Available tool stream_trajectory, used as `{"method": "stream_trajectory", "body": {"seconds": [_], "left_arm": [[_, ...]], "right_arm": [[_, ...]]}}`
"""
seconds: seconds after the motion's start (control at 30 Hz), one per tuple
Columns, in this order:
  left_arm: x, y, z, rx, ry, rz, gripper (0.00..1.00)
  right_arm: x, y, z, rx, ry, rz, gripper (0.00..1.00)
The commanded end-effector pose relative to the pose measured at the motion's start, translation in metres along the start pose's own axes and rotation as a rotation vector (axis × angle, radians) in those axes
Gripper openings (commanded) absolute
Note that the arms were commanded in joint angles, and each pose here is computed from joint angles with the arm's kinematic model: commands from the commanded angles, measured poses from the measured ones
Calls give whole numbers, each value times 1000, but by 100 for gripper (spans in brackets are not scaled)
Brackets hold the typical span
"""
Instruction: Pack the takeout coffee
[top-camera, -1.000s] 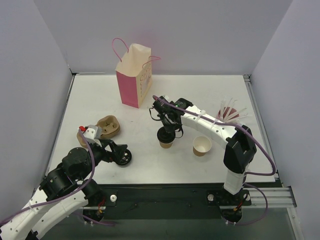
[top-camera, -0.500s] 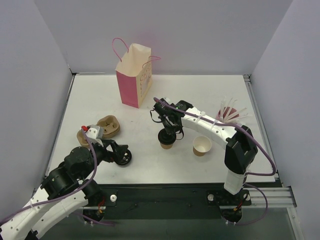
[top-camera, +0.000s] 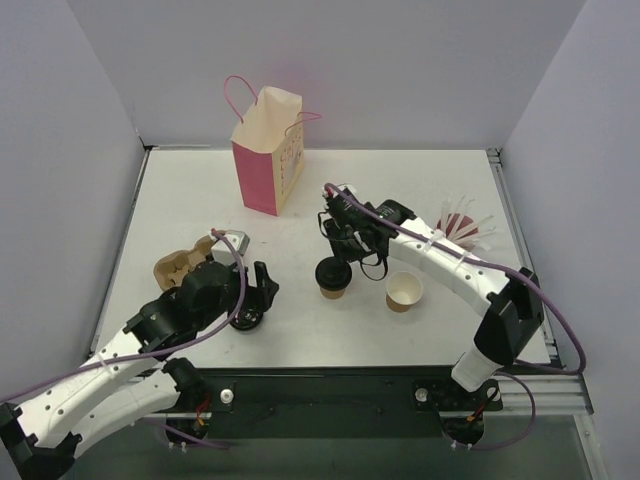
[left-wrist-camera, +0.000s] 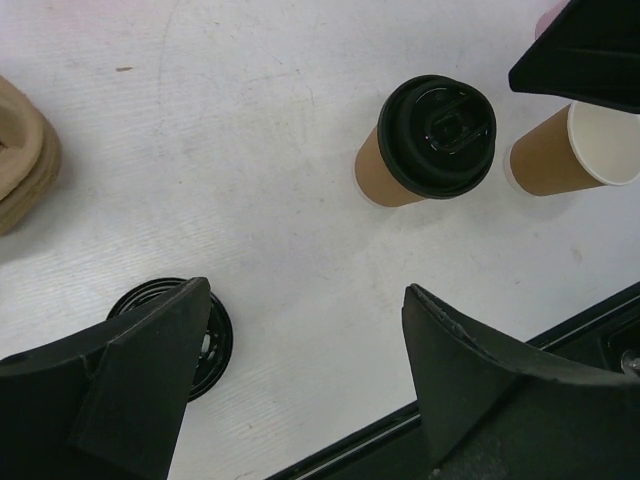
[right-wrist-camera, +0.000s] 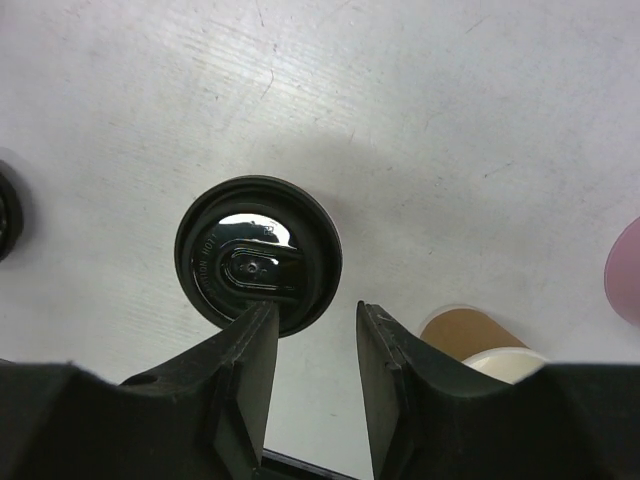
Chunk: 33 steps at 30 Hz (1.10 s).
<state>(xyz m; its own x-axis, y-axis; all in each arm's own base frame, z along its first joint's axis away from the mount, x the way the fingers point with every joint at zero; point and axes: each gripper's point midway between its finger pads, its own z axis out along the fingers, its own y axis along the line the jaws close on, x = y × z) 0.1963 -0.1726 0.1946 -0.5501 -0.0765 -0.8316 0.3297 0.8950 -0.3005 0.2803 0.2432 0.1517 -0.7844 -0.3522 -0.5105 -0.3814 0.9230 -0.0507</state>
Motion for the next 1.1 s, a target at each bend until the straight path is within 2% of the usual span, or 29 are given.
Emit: {"method": "stream_trajectory", "body": {"seconds": [0.0,0.13,0.3,0.63,1.07], "left_arm": [[-29,-36,24,90,-41,-57,86],[-25,-53,59,145,27,-107,80],[-35,-68,88,275,54,-195,71],[-23,-75,118,359,34,-189,71],[36,-46,155,235,164,-156,67]], "right_arm": [[-2,-6,-11,-65,-23,60,38],[2,-5,2,-152,-14,93,36],[10,2,12,-237,-3,116,33],[21,1,28,-293,24,148,34],[63,-5,60,-303,86,201,27]]}}
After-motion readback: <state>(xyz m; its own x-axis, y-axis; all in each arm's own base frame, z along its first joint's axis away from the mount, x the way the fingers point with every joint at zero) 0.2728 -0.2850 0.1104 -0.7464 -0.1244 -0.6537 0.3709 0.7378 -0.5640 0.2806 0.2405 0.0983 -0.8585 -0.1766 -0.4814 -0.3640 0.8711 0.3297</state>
